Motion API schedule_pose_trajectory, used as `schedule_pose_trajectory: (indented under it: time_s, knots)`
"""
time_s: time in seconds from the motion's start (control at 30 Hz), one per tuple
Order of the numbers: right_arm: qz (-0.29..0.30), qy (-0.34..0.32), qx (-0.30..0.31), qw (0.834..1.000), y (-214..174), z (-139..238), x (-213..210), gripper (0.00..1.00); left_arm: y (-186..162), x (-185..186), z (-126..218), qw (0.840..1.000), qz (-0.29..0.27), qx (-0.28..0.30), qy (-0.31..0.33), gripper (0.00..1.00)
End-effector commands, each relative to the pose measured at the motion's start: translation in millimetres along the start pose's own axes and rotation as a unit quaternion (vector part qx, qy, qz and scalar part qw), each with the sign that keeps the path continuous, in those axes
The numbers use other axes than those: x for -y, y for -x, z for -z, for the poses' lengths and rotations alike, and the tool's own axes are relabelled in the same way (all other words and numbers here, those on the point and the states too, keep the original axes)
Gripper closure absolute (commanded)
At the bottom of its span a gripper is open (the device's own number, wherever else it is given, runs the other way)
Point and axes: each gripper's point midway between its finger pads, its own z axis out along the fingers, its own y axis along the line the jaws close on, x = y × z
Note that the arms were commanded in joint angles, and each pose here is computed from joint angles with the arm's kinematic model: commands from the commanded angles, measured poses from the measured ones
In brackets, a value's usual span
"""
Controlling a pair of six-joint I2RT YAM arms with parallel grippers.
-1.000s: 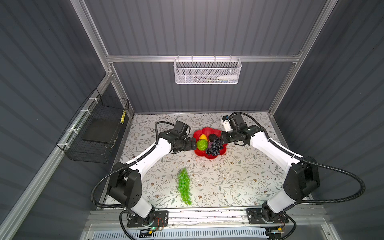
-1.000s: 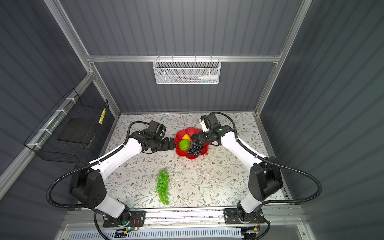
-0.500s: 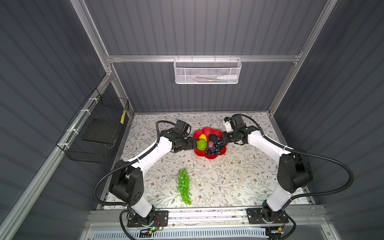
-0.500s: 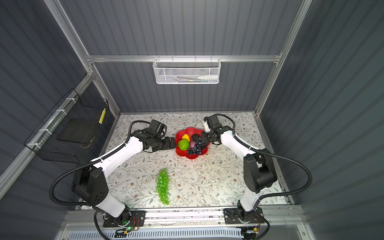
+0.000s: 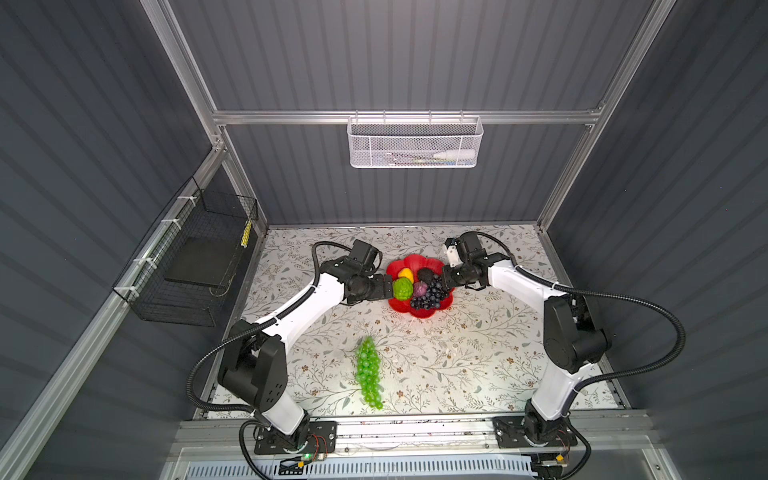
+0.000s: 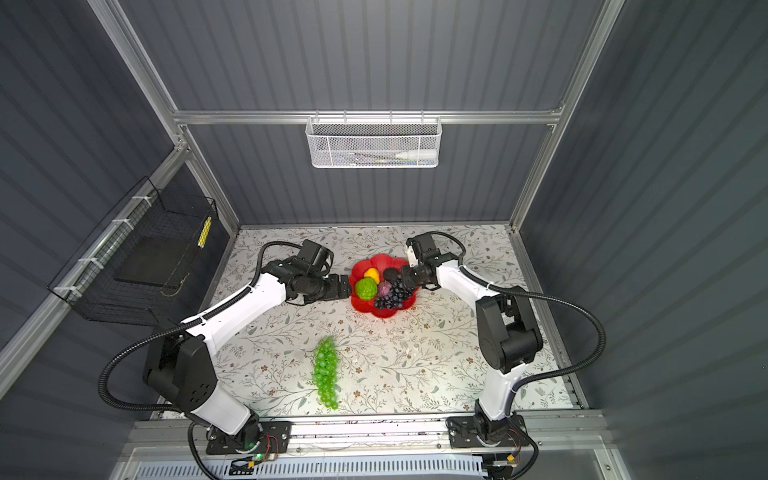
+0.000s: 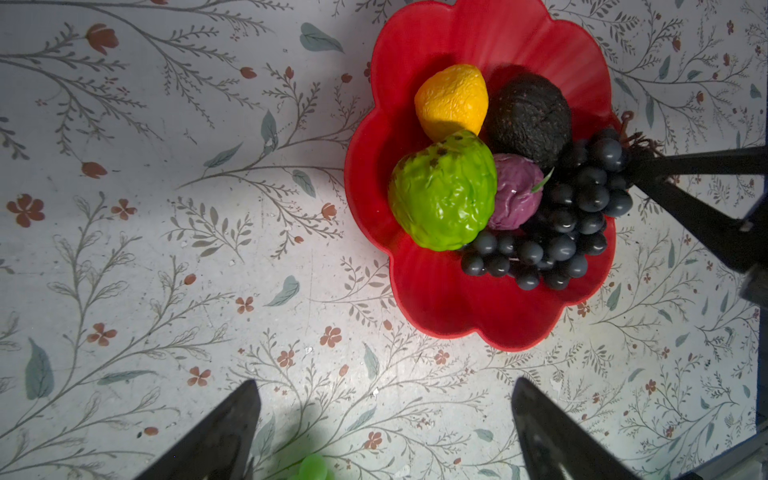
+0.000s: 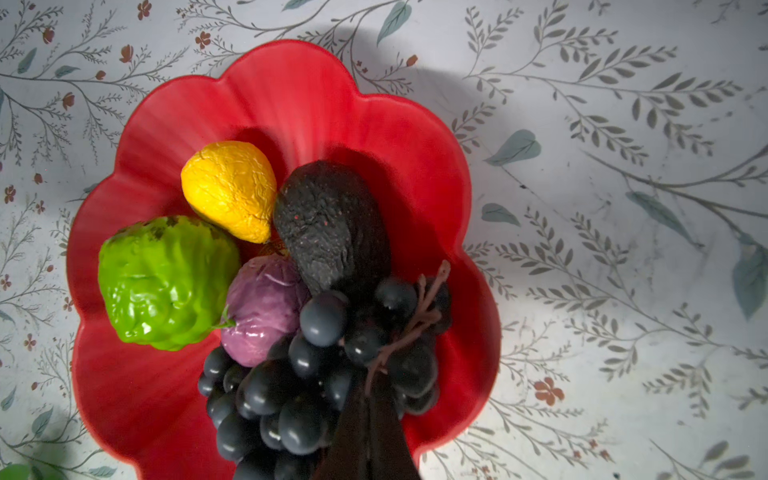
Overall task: Place and organize the fake fruits in the fruit bowl
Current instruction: 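Lower the dark grapes into the bowl and open the right gripper, then move the left gripper toward the green grapes while the right gripper withdraws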
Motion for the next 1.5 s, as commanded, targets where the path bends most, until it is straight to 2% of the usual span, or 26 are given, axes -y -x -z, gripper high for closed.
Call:
schedule_pose_trajectory:
  time_s: [0.0, 0.07, 0.2, 0.37, 0.6, 0.77, 0.97, 1.13, 1.47]
  knots:
    - [0.011, 0.010, 0.023, 1.000, 19.3, 1.2, -3.9, 1.00, -22.7, -6.9, 5.7, 0.999, 0.032, -0.017, -0.011, 0.06]
    - [0.012, 0.012, 0.023, 1.000, 22.8, 1.0, -5.6, 0.93, -34.1, -11.3, 3.7, 0.999, 0.044, -0.025, -0.012, 0.07]
    - [0.015, 0.017, 0.031, 0.999, 29.2, 8.1, -9.0, 0.69, -51.6, -22.2, 8.1, 0.997, 0.051, -0.049, 0.007, 0.07]
    - [0.024, 0.020, 0.049, 0.998, 37.8, 22.5, -13.1, 0.55, -64.5, -33.2, 15.4, 0.997, 0.055, -0.054, 0.024, 0.07]
    - [0.044, 0.015, 0.061, 0.997, 36.0, 49.7, -25.6, 0.35, -93.0, -48.7, 22.3, 0.993, 0.055, -0.095, 0.049, 0.08]
    - [0.056, 0.013, 0.072, 0.996, 33.9, 67.8, -36.8, 0.32, -111.3, -58.3, 28.3, 0.989, 0.060, -0.117, 0.062, 0.12]
    - [0.054, 0.013, 0.084, 0.995, 30.4, 82.7, -47.5, 0.33, -132.5, -52.5, 25.0, 0.987, 0.075, -0.140, 0.025, 0.21]
    - [0.058, 0.012, 0.082, 0.995, 26.9, 83.4, -55.3, 0.34, -141.8, -46.2, 18.1, 0.984, 0.068, -0.162, -0.001, 0.31]
    - [0.057, 0.018, 0.068, 0.996, 22.2, 71.5, -66.2, 0.36, -144.1, -45.4, 5.8, 0.984, 0.040, -0.176, -0.010, 0.50]
